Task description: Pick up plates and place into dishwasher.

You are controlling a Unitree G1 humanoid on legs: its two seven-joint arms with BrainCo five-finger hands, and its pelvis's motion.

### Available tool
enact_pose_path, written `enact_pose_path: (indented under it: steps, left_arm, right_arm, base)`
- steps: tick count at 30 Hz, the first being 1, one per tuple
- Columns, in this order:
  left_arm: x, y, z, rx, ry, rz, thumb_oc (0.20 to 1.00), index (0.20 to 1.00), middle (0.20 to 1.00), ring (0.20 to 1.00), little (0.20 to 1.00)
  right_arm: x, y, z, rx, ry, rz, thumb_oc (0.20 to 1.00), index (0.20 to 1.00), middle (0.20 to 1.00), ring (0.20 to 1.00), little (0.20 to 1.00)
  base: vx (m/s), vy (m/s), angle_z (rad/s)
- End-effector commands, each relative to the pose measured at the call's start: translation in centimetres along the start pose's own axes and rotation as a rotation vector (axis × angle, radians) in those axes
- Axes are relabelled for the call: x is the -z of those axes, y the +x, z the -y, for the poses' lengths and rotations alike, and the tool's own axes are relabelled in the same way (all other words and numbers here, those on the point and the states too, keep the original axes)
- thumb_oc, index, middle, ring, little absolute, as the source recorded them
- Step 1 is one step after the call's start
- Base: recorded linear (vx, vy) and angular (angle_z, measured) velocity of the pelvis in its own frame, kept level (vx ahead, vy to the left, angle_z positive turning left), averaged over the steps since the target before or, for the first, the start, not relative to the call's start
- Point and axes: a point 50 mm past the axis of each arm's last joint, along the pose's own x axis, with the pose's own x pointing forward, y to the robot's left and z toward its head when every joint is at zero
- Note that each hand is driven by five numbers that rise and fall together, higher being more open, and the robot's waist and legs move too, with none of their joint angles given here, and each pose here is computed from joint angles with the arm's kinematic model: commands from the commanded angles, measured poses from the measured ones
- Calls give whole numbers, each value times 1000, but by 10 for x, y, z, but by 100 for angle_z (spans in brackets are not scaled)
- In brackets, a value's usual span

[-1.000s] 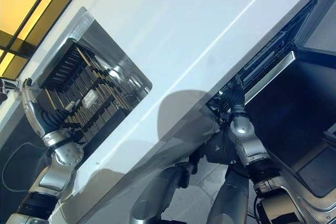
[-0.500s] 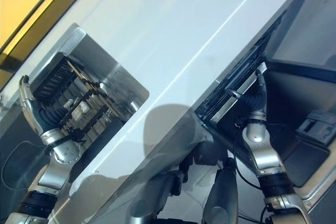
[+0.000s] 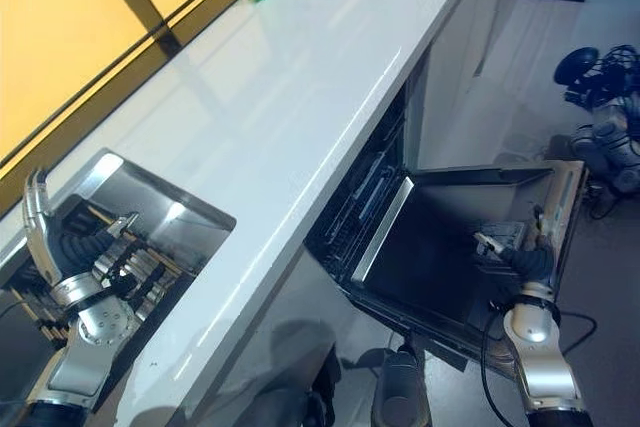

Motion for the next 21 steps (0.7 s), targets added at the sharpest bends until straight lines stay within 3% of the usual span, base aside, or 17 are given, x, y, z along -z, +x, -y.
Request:
enact_pose_path:
  steps: [1, 6, 11, 21]
  left_arm:
    - [5, -5, -15, -52, 33, 49, 1000, 1000, 1000, 1000, 1000]
    - [6, -15, -12, -40, 16, 30, 1000, 1000, 1000, 1000, 1000]
    - [-2, -15, 0, -37, -23, 28, 1000, 1000, 1000, 1000, 1000]
    - [-35, 10, 22, -114, -126, 57, 1000, 1000, 1000, 1000, 1000]
  right_arm:
    - [-1, -7, 23, 120, 40, 10, 1000, 1000, 1000, 1000, 1000]
    - [33, -22, 39, 257, 119, -152, 1000, 1000, 1000, 1000, 1000]
    - [49, -21, 30, 316, 301, -255, 1000, 1000, 1000, 1000, 1000]
    - [26, 13, -17, 221, 780, -263, 1000, 1000, 1000, 1000, 1000]
  base:
    - [9, 72, -28]
    - [-9, 79, -28]
    - [-71, 79, -28]
    - [-153, 36, -13]
